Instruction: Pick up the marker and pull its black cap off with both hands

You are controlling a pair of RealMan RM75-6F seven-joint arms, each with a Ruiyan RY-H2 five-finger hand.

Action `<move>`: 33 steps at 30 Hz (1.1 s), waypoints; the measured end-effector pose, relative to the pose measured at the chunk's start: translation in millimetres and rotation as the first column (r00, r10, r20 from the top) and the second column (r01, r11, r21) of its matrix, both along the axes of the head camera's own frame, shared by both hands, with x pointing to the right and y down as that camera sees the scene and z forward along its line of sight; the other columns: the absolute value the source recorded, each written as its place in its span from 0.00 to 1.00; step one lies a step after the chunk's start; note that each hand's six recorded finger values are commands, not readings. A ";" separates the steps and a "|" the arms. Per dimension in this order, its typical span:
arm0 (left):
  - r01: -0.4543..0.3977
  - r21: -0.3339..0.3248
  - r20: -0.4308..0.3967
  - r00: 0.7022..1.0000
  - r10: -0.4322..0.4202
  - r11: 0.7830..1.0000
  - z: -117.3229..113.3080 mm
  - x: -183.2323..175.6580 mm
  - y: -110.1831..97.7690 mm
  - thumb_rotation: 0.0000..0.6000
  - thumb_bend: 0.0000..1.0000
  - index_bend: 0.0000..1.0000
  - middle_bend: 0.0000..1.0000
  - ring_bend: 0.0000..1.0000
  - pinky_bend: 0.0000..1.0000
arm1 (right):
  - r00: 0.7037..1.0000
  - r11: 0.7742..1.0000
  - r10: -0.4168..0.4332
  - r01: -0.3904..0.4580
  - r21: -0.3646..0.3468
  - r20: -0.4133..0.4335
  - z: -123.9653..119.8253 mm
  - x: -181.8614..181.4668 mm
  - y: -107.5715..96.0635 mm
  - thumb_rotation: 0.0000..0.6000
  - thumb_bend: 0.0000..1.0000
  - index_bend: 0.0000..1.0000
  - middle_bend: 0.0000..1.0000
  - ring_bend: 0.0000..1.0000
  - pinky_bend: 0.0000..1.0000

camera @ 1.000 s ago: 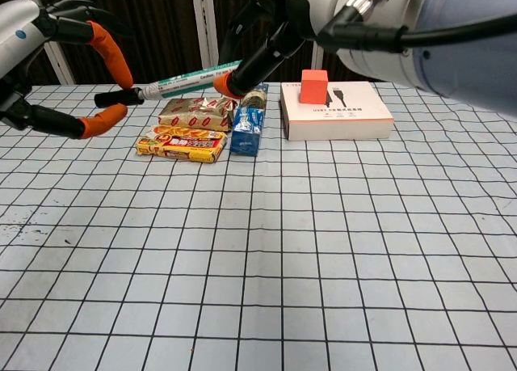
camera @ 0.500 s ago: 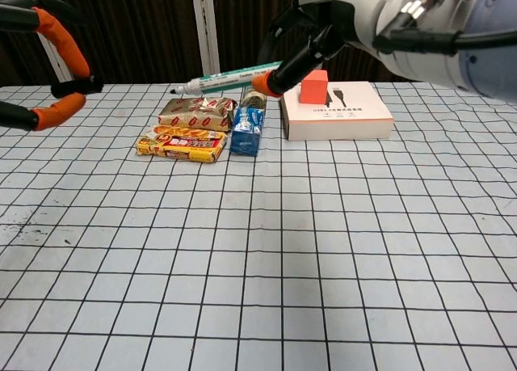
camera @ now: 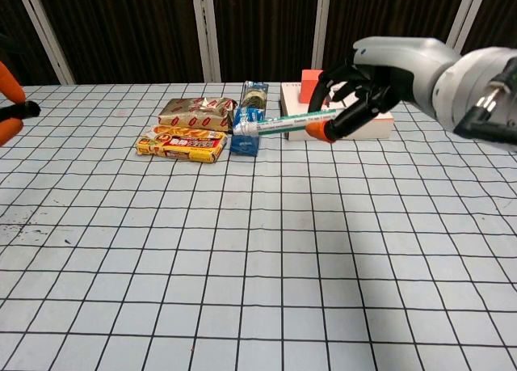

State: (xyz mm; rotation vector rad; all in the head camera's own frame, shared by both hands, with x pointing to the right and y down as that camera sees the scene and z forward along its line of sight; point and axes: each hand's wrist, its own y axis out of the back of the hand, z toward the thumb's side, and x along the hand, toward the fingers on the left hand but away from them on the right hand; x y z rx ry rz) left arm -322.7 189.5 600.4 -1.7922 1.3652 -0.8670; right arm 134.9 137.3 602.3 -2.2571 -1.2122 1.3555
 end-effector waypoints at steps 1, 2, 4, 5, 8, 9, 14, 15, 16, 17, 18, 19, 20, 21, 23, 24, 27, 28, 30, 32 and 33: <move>0.001 -0.007 0.003 1.000 -0.001 1.000 3.7 -1.3 0.1 1.00 0.51 0.56 0.18 0.00 0.00 | 1.000 1.000 0.004 -0.004 -0.008 0.002 4.4 1.7 1.7 1.00 0.53 0.72 0.07 0.14 0.04; 0.003 -0.015 0.005 1.000 -0.003 1.000 7.4 -2.3 0.1 1.00 0.51 0.56 0.18 0.00 0.00 | 1.000 1.000 0.008 -0.008 -0.016 0.005 8.7 3.2 3.4 1.00 0.53 0.72 0.07 0.14 0.04; 0.007 -0.034 0.009 1.000 -0.006 0.999 16.7 -3.9 0.0 1.00 0.51 0.56 0.18 0.00 0.00 | 1.000 0.999 0.014 -0.014 -0.033 0.011 18.5 6.2 7.5 1.00 0.53 0.72 0.07 0.14 0.04; 0.007 -0.045 0.011 1.000 -0.006 0.999 21.1 -4.2 -0.1 1.00 0.51 0.56 0.18 0.00 0.00 | 1.000 0.999 0.016 -0.015 -0.038 0.013 22.5 7.4 9.1 1.00 0.53 0.72 0.07 0.14 0.04; 0.002 -0.081 0.020 1.000 -0.001 0.997 36.1 -4.1 -0.9 1.00 0.51 0.56 0.18 0.00 0.00 | 1.000 0.998 0.016 -0.016 -0.056 0.016 34.8 9.9 15.0 1.00 0.53 0.72 0.07 0.14 0.04; -0.001 -0.095 0.020 1.000 0.003 0.996 41.9 -3.0 -1.5 1.00 0.51 0.56 0.18 0.00 0.00 | 1.000 0.998 0.016 -0.015 -0.064 0.018 39.2 10.3 17.4 1.00 0.53 0.72 0.07 0.14 0.04; -0.021 -0.141 0.021 0.999 0.024 0.990 65.3 3.9 -3.3 1.00 0.51 0.55 0.18 0.00 0.00 | 1.000 0.997 0.010 -0.008 -0.082 0.018 54.6 10.4 25.2 1.00 0.53 0.72 0.07 0.14 0.04; -0.029 -0.154 0.023 0.999 0.033 0.988 71.7 6.4 -3.2 1.00 0.51 0.55 0.18 0.00 0.00 | 1.000 0.996 0.008 -0.006 -0.087 0.020 58.1 10.1 27.3 1.00 0.53 0.72 0.07 0.14 0.04; -0.035 -0.164 0.025 0.999 0.040 0.986 76.4 8.4 -2.9 1.00 0.51 0.54 0.18 0.00 0.00 | 1.000 0.996 0.007 -0.005 -0.090 0.022 60.6 9.8 28.7 1.00 0.53 0.72 0.07 0.14 0.04; -0.041 -0.173 0.027 0.999 0.047 0.984 81.1 10.6 -2.4 1.00 0.51 0.54 0.18 0.00 0.00 | 1.000 0.996 0.007 -0.004 -0.093 0.023 62.9 9.5 30.0 1.00 0.53 0.72 0.07 0.14 0.04; -0.050 -0.185 0.029 0.998 0.056 0.981 87.1 13.9 -1.5 1.00 0.51 0.54 0.18 0.00 0.00 | 1.000 0.995 0.006 -0.003 -0.097 0.026 66.0 8.9 31.7 1.00 0.53 0.72 0.07 0.14 0.04; -0.056 -0.194 0.029 0.998 0.063 0.979 91.5 16.8 -0.7 1.00 0.51 0.54 0.18 0.00 0.00 | 1.000 0.995 0.004 -0.002 -0.101 0.027 68.3 8.2 33.3 1.00 0.53 0.72 0.07 0.14 0.04; -0.061 -0.203 0.029 0.997 0.069 0.977 95.8 19.8 0.1 1.00 0.51 0.54 0.18 0.00 0.00 | 1.000 0.995 0.003 0.000 -0.104 0.028 70.6 7.6 34.6 1.00 0.53 0.72 0.07 0.14 0.04; -0.068 -0.213 0.026 0.997 0.075 0.975 100.9 24.0 1.3 1.00 0.51 0.54 0.18 0.00 0.00 | 1.000 0.994 0.001 0.002 -0.106 0.027 73.4 6.9 35.9 1.00 0.53 0.72 0.07 0.14 0.04; -0.079 -0.227 0.018 0.996 0.085 0.971 107.3 30.9 2.9 1.00 0.51 0.54 0.18 0.00 0.00 | 1.000 0.994 -0.004 0.007 -0.108 0.023 77.3 5.6 37.5 1.00 0.54 0.72 0.07 0.14 0.04; -0.086 -0.232 0.011 0.996 0.091 0.969 110.3 35.3 3.6 1.00 0.51 0.54 0.18 0.00 0.00 | 1.000 0.994 -0.008 0.010 -0.110 0.020 79.8 4.5 38.3 1.00 0.54 0.72 0.07 0.14 0.04; -0.098 -0.238 0.007 0.995 0.103 0.966 116.0 42.5 4.6 1.00 0.51 0.54 0.18 0.00 0.00 | 1.000 0.993 -0.019 0.021 -0.116 0.015 85.3 0.4 40.6 1.00 0.54 0.72 0.07 0.14 0.04; -0.101 -0.240 0.007 0.994 0.106 0.965 117.9 44.4 4.9 1.00 0.51 0.54 0.18 0.00 0.00 | 1.000 0.993 -0.021 0.022 -0.118 0.016 86.9 -0.9 41.1 1.00 0.54 0.72 0.07 0.14 0.04; -0.105 -0.248 0.011 0.994 0.111 0.963 122.8 47.9 5.6 1.00 0.51 0.53 0.18 0.00 0.00 | 1.000 0.992 -0.023 0.025 -0.123 0.017 90.6 -3.9 42.0 1.00 0.54 0.72 0.07 0.14 0.04; -0.107 -0.257 0.016 0.993 0.115 0.960 127.2 50.3 6.3 1.00 0.51 0.52 0.17 0.00 0.00 | 0.999 0.992 -0.026 0.028 -0.125 0.020 93.1 -6.9 42.5 1.00 0.54 0.72 0.07 0.14 0.04; -0.107 -0.263 0.020 0.993 0.116 0.959 129.9 51.4 6.6 1.00 0.51 0.52 0.17 0.00 0.00 | 0.999 0.992 -0.027 0.030 -0.125 0.023 94.0 -9.0 42.6 1.00 0.54 0.72 0.07 0.14 0.04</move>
